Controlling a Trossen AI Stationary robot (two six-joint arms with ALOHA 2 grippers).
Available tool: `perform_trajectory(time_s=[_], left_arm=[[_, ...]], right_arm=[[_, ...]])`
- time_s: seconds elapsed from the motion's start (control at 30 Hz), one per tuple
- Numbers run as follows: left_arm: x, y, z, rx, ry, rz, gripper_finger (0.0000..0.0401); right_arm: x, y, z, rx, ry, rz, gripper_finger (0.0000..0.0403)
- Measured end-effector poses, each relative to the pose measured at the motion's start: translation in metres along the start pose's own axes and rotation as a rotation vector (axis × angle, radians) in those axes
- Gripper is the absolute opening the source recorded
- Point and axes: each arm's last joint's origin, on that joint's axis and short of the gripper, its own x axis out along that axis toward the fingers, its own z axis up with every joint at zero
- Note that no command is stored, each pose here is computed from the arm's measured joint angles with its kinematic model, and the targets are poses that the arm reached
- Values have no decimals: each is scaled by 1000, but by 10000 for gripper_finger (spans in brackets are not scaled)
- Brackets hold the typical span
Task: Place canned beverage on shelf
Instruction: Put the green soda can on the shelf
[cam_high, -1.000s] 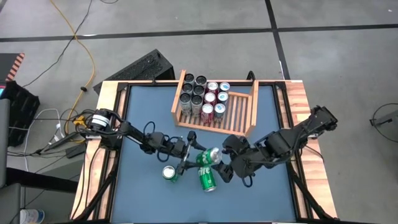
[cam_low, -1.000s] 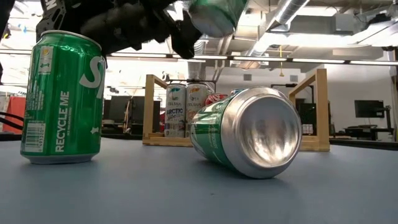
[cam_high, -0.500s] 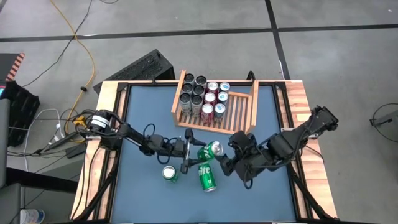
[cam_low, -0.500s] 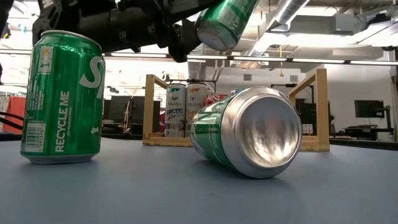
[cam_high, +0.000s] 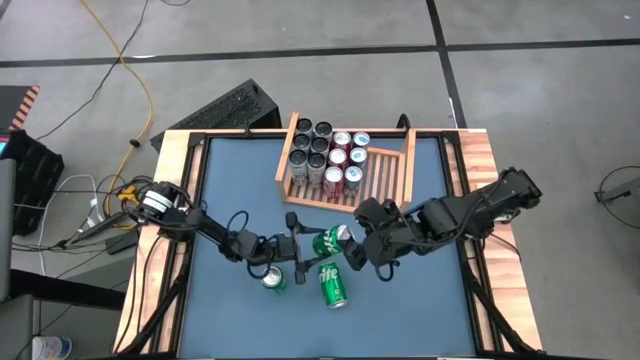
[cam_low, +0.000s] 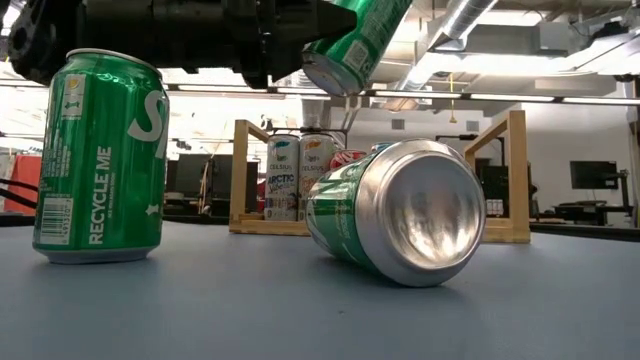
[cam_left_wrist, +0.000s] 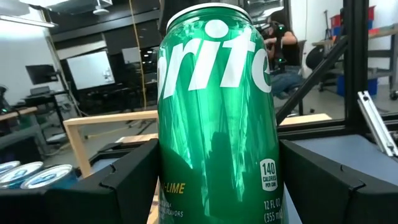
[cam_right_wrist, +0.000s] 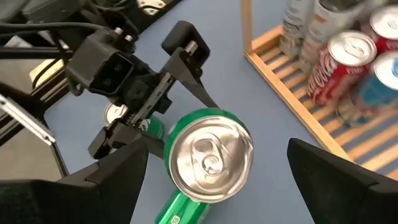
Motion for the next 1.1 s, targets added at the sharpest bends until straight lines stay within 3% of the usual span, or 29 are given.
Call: perform_trajectory(time_s=[0.13, 0.43, 0.83, 1.1], left_arm=[[-3, -4, 2, 33, 7, 31, 284], [3, -9, 9, 102, 22, 116, 284], [5, -16, 14, 215, 82, 215, 284], [3, -16, 14, 237, 113, 266, 284]], right_arm=[[1, -2, 1, -44, 10, -3, 375], [10, -4, 9, 2, 34, 35, 375], [17, -15, 19, 63, 53, -13, 375], [7, -20, 22, 79, 33, -19, 375]])
